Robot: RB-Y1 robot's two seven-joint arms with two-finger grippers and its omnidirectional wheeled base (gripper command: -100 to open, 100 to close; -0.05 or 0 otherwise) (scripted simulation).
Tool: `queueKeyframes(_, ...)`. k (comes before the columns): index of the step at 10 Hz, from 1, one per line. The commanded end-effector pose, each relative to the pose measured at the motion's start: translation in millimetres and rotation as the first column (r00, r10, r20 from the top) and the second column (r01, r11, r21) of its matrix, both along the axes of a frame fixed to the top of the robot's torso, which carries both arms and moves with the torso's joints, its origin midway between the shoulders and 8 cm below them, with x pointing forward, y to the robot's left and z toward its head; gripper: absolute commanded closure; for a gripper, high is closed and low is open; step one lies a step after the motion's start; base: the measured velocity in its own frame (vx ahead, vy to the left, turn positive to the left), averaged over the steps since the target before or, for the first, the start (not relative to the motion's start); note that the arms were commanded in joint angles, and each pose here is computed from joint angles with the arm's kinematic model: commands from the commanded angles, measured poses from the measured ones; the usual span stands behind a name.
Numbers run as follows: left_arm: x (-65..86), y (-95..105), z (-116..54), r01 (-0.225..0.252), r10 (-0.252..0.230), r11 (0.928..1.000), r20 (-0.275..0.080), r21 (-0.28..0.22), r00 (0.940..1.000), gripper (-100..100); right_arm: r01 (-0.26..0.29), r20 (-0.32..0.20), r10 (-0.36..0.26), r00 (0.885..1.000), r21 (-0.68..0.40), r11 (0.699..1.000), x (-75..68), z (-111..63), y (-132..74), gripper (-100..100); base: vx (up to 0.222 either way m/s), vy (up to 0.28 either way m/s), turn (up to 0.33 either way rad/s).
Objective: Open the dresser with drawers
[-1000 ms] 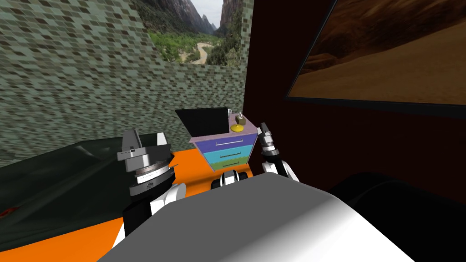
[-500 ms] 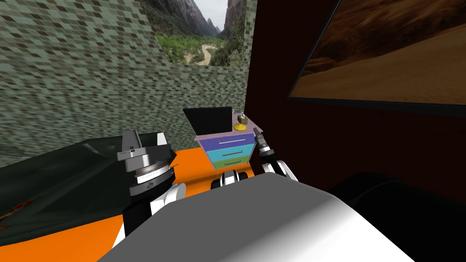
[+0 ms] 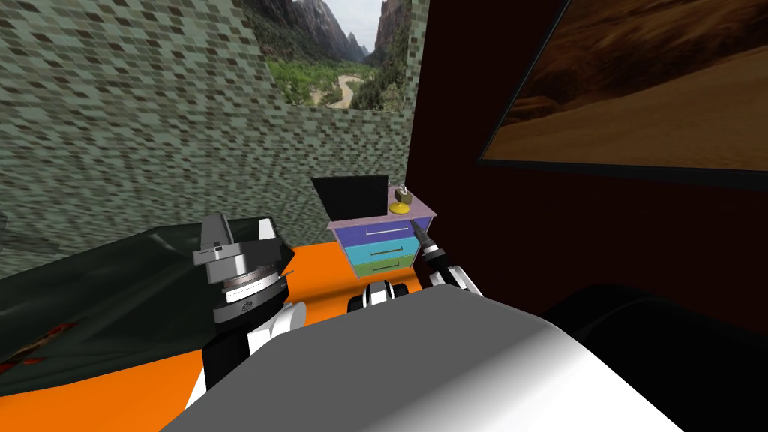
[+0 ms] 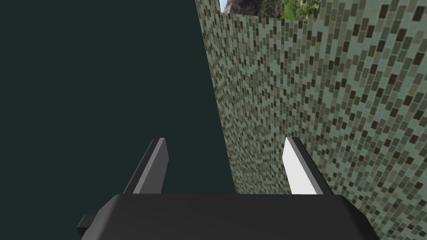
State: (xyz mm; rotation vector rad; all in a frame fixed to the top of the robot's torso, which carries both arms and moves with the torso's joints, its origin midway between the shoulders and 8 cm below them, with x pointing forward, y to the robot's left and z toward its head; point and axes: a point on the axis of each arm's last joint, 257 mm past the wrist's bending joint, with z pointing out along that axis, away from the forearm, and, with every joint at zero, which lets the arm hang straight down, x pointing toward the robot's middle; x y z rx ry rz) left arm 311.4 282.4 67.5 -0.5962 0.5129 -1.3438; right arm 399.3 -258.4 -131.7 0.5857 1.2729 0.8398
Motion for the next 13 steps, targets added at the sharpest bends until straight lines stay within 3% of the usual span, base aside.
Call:
queueKeyframes(1,0.0,0.0,0.0,0.0,0.0,1.0,0.0,0.0,1.0,0,0.034,-0.104,-0.042,0.994,-0.081,0.996,3.6,-38.5,-7,-100,-0.023,0.067,0.012)
queueKeyframes(2,0.0,0.0,0.0,0.0,0.0,1.0,0.0,0.0,1.0,0,0.039,-0.166,-0.058,0.984,-0.113,0.993,4.7,-64.7,-8,-100,-0.035,0.083,0.038)
queueKeyframes(4,0.0,0.0,0.0,0.0,0.0,1.0,0.0,0.0,1.0,0,0.054,-0.186,-0.083,0.979,-0.156,0.986,4.9,-71.4,-12,-100,-0.017,0.054,0.005)
queueKeyframes(5,0.0,0.0,0.0,0.0,0.0,1.0,0.0,0.0,1.0,0,0.055,-0.246,-0.104,0.964,-0.198,0.979,4.0,-98.6,-13,-100,-0.011,0.051,0.042)
queueKeyframes(6,0.0,0.0,0.0,0.0,0.0,1.0,0.0,0.0,1.0,0,0.069,-0.26,-0.13,0.957,-0.231,0.971,3.7,-103.5,-19,-100,-0.014,0.056,0.019)
queueKeyframes(7,0.0,0.0,0.0,0.0,0.0,1.0,0.0,0.0,1.0,0,0.065,-0.316,-0.15,0.937,-0.266,0.962,0.9,-130.2,-20,-100,-0.025,0.083,0.033)
queueKeyframes(9,0.0,0.0,0.0,0.0,0.0,1.0,0.0,0.0,1.0,0,0.079,-0.328,-0.186,0.926,-0.312,0.947,-0.1,-135.1,-27,-100,-0.015,0.057,0.008)
queueKeyframes(10,0.0,0.0,0.0,0.0,0.0,1.0,0.0,0.0,1.0,0,0.072,-0.381,-0.214,0.9,-0.355,0.932,-4.9,-161.7,-30,-100,-0.017,0.061,0.05)
queueKeyframes(11,0.0,0.0,0.0,0.0,0.0,1.0,0.0,0.0,1.0,0,0.083,-0.388,-0.242,0.889,-0.383,0.92,-6.3,-164.9,-36,-100,-0.013,0.061,0.02)
queueKeyframes(12,0.0,0.0,0.0,0.0,0.0,1.0,0.0,0.0,1.0,0,0.081,-0.385,-0.245,0.89,-0.395,0.915,-6.2,-164.5,-36,-100,-0.008,0.031,-0.01)
queueKeyframes(13,0.0,0.0,0.0,0.0,0.0,1.0,0.0,0.0,1.0,0,0.069,-0.43,-0.277,0.859,-0.44,0.896,-12.8,-189.9,-40,-100,-0.016,0.062,0.051)
